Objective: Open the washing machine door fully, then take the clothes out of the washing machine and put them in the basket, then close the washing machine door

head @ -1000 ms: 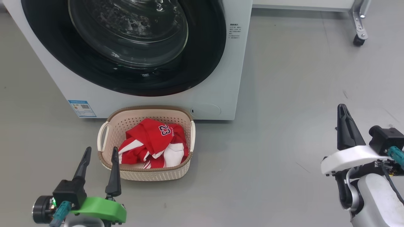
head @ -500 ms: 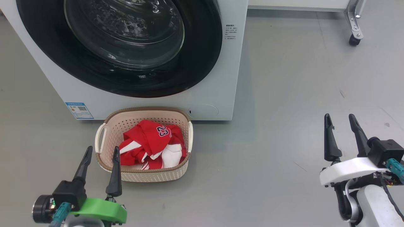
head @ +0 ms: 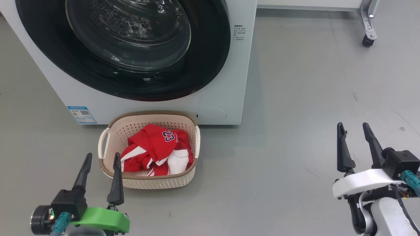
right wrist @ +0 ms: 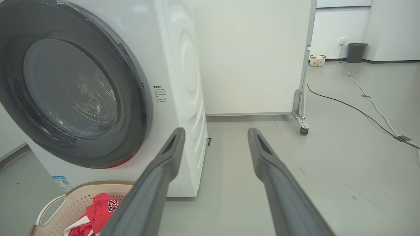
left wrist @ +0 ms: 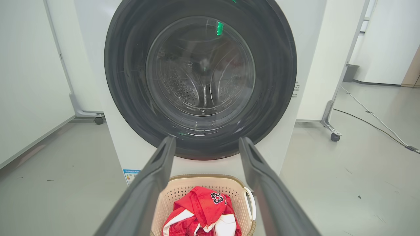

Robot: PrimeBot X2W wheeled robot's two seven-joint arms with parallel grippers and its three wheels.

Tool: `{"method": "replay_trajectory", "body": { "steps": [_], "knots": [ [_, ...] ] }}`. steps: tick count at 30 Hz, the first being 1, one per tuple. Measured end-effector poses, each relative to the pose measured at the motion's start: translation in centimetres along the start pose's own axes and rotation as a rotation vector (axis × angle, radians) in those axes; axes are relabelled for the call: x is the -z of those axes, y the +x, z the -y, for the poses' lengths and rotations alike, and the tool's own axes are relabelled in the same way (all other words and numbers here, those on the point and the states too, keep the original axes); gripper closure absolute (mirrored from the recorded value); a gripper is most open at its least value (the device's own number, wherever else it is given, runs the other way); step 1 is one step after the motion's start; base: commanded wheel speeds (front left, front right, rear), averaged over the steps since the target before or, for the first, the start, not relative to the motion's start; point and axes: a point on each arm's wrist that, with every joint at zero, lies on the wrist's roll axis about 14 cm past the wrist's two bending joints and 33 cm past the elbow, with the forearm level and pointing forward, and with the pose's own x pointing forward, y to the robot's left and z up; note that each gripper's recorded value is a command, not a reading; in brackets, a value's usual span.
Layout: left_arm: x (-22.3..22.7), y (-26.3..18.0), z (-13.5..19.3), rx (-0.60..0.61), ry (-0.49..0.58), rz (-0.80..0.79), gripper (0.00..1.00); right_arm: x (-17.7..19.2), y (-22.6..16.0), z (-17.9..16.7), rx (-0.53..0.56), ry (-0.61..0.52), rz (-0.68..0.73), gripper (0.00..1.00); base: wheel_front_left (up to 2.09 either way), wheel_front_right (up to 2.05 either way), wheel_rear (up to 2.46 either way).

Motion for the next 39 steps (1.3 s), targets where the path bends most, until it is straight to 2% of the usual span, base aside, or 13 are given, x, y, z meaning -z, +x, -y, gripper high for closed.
{"method": "replay_trajectory", "body": {
  "steps": [20,39],
  "knots": [
    [0.7,-0.3,0.4,0.021,-0.026,-0.021,0.00,0.0,-0.4,-0.2,-0.005,0.011,0.007,0.00,0.00,0.00,0.00],
    [0.4,-0.3,-0.7,-0.014,-0.057,-0.009,0.00,0.0,-0.4,-0.1,-0.005,0.001,0.009,0.00,0.00,0.00,0.00]
  ]
}}
